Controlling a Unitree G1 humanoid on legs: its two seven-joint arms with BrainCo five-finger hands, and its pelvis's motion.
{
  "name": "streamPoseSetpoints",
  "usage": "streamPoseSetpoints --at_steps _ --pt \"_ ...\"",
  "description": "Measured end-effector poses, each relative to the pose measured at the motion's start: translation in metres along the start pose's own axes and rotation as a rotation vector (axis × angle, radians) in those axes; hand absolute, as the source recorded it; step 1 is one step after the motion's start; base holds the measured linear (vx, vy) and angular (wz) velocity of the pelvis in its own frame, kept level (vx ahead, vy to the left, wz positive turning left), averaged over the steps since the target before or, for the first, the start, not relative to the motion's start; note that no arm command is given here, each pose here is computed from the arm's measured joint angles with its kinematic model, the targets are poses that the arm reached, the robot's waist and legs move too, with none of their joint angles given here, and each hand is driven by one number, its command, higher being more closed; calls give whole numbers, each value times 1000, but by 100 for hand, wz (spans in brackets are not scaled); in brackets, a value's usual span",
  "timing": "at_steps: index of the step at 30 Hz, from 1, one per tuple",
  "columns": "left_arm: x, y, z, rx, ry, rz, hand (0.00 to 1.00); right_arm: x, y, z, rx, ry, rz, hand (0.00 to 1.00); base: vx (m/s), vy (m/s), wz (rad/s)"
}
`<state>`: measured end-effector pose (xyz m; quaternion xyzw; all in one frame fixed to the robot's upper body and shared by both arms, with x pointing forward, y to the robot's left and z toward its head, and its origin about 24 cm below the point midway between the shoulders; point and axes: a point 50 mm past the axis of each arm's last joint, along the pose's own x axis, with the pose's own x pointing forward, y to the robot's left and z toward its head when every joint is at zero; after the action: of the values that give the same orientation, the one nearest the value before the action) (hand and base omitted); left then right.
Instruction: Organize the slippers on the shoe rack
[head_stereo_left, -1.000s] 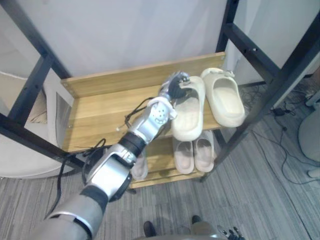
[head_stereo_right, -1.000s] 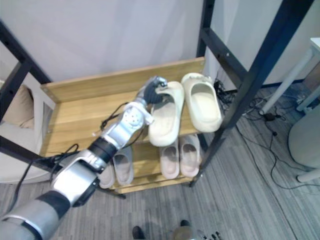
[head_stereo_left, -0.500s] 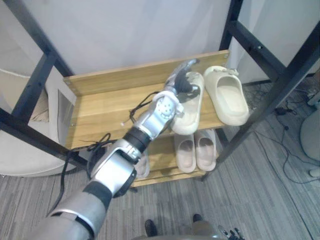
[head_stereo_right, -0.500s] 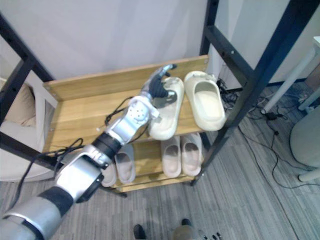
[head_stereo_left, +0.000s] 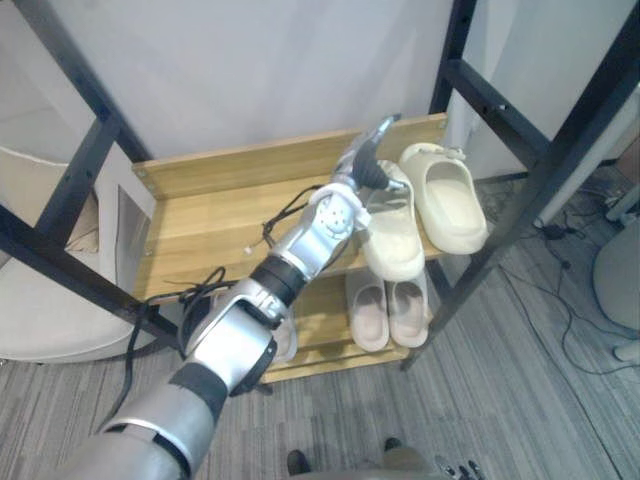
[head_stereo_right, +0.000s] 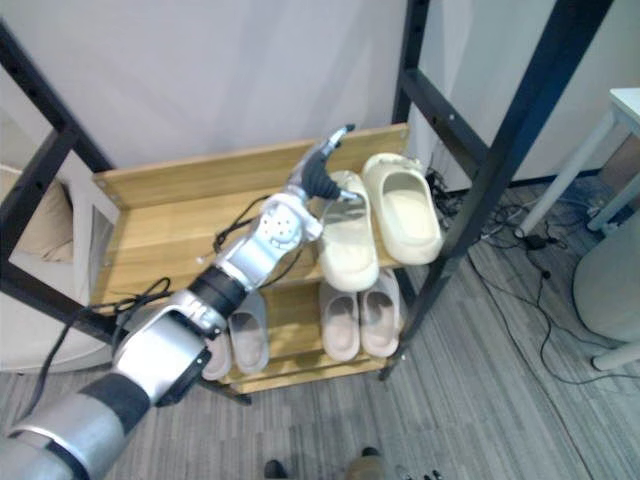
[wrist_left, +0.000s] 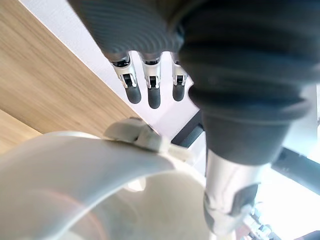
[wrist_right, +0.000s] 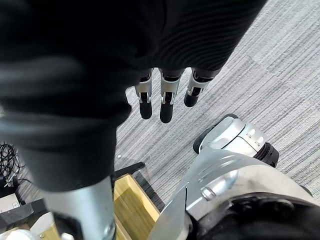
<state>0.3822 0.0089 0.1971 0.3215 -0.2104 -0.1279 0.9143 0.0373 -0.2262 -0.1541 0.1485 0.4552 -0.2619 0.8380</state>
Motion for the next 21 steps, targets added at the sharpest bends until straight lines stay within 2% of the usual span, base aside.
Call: streamPoseSetpoints --at_steps 7,10,11,14,21 --pt "-7 13 -18 -73 52 59 0 1 2 3 -57 0 27 0 -16 -5 7" --pt "-19 23 -18 -149 9 122 0 1 1 2 -65 6 28 0 12 -16 12" --pt "-31 25 -16 -229 -26 158 0 1 1 0 -77 15 33 0 15 -20 24" --pt "-43 27 -19 -297 -47 179 0 1 2 1 -96 16 43 0 7 -15 12" --pt "-81 14 -39 -467 0 186 0 1 6 -2 -128 29 62 0 -3 -10 8"
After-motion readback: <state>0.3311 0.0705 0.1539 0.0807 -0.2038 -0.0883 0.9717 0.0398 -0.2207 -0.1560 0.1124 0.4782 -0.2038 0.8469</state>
